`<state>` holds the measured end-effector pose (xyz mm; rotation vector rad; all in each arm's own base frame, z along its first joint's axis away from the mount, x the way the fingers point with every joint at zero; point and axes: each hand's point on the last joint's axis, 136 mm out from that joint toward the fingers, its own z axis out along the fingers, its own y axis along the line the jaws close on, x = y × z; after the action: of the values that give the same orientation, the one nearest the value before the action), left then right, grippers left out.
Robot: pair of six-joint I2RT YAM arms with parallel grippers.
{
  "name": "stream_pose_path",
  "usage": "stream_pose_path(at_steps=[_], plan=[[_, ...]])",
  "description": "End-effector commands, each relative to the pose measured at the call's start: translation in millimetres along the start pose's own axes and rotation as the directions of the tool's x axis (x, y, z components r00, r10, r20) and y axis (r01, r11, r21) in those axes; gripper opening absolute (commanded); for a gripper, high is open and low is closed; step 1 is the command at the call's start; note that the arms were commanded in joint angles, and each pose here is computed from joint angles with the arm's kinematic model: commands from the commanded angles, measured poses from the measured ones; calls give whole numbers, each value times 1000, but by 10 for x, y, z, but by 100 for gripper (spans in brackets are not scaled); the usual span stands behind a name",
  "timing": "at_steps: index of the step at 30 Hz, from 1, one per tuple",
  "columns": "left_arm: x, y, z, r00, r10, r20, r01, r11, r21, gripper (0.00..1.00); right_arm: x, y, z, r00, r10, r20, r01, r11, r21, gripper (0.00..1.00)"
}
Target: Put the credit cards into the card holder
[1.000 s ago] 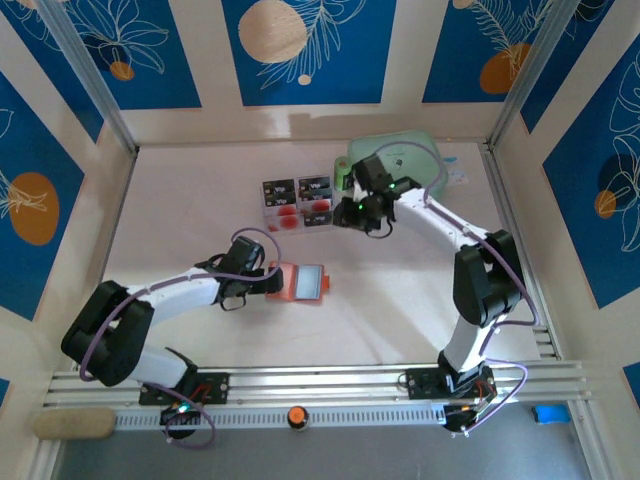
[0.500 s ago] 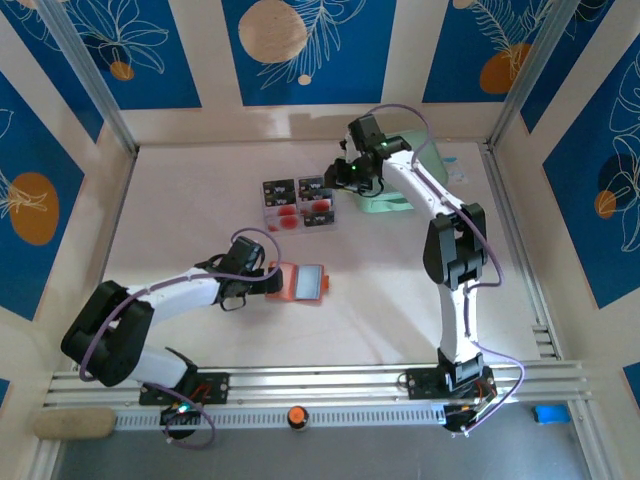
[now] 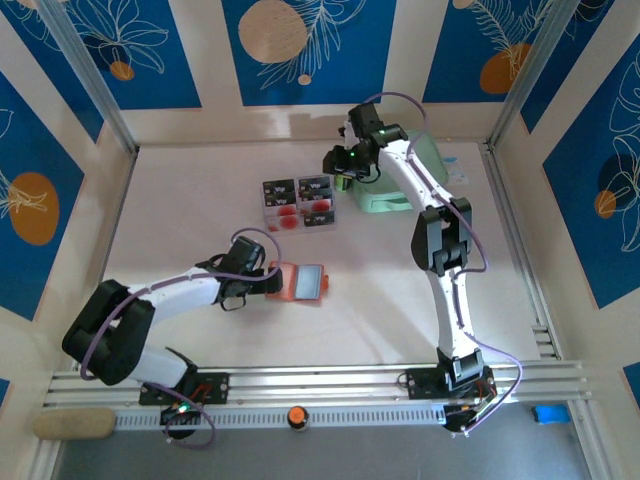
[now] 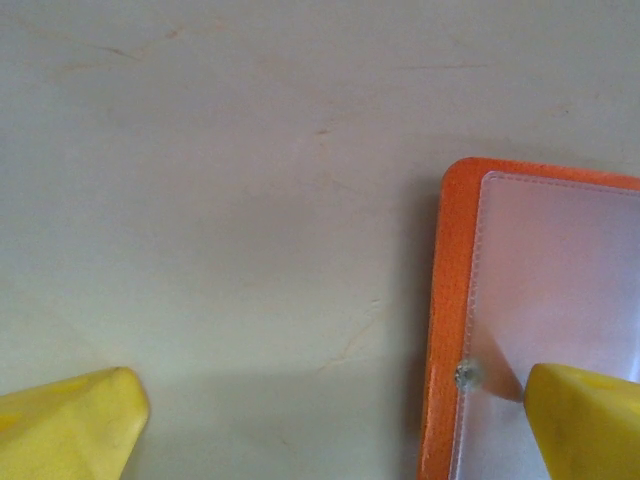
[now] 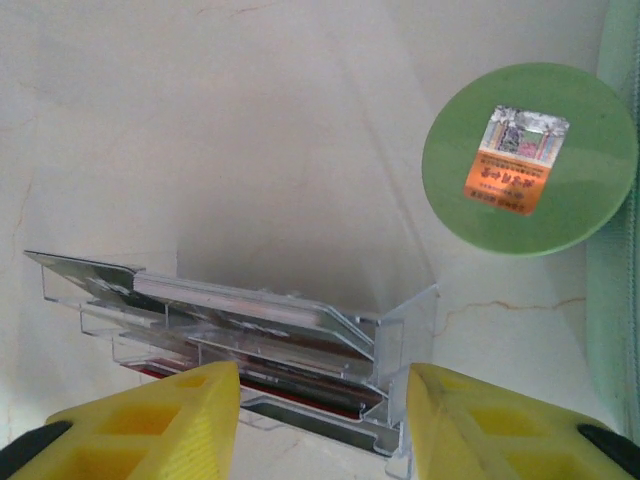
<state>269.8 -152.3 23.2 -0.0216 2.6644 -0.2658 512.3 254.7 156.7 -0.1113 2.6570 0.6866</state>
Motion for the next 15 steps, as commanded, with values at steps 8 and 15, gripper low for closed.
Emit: stream_pose_path(at_steps=[8, 15], plan=[[343, 265, 64, 993, -20, -113, 8, 994, -106, 100, 330, 876, 87, 987, -158, -17, 155, 983, -98, 48], [356, 266, 43, 994, -22, -105, 12, 995, -99, 100, 600, 1519, 392, 968, -248, -30, 239, 953, -188, 48]])
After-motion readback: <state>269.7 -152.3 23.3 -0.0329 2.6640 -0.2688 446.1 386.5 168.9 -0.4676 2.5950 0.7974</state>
